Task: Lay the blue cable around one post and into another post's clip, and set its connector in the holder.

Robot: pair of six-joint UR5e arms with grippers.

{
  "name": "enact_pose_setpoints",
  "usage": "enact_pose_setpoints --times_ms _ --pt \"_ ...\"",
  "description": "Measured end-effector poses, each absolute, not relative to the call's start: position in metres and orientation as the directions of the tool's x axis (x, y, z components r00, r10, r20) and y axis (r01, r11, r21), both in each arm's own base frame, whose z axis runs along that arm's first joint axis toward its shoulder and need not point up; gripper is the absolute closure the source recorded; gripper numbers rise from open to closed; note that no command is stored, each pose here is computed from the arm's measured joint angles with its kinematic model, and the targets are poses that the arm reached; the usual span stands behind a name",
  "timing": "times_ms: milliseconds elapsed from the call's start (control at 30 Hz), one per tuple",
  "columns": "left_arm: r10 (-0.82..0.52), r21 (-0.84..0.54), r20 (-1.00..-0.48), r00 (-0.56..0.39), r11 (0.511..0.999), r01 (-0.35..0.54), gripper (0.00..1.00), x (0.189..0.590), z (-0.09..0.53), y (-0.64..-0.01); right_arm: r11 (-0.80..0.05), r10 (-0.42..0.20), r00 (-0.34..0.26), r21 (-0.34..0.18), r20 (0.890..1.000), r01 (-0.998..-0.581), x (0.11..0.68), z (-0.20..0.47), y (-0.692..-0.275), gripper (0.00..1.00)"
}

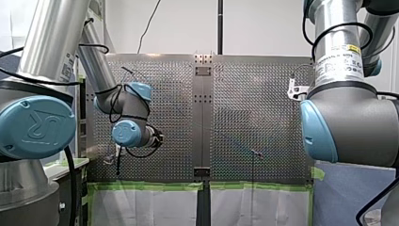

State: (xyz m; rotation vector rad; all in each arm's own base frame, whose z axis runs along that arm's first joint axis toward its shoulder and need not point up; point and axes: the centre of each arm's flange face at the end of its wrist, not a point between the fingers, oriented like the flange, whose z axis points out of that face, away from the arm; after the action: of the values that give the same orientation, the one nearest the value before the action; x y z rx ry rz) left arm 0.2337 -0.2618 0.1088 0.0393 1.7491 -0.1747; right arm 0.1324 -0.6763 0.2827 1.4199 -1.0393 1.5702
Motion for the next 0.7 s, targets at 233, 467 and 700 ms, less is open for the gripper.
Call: enact_pose_setpoints --times_ms 233,467,700 --pt "-0.072 -0.096 -0.98 -0.185 0.988 0.123 0.0 0.2347 0.1089 -0.2613 -0.374 0.014 -0.078 -0.067 0.997 -0.925 0.1324 0.2814 -0.6757 1.0" --pt "-0.072 -0.096 -0.98 -0.185 0.988 0.121 0.0 0.2356 0.1088 -0.2606 -0.374 0.011 -0.078 -0.068 0.997 -0.925 0.1324 0.2797 -0.6755 1.0" --pt "-0.072 -0.095 -0.98 -0.185 0.988 0.119 0.0 0.2363 0.1088 -0.2601 -0.374 0.012 -0.078 -0.067 0.997 -0.925 0.1325 0.2807 -0.6756 0.83"
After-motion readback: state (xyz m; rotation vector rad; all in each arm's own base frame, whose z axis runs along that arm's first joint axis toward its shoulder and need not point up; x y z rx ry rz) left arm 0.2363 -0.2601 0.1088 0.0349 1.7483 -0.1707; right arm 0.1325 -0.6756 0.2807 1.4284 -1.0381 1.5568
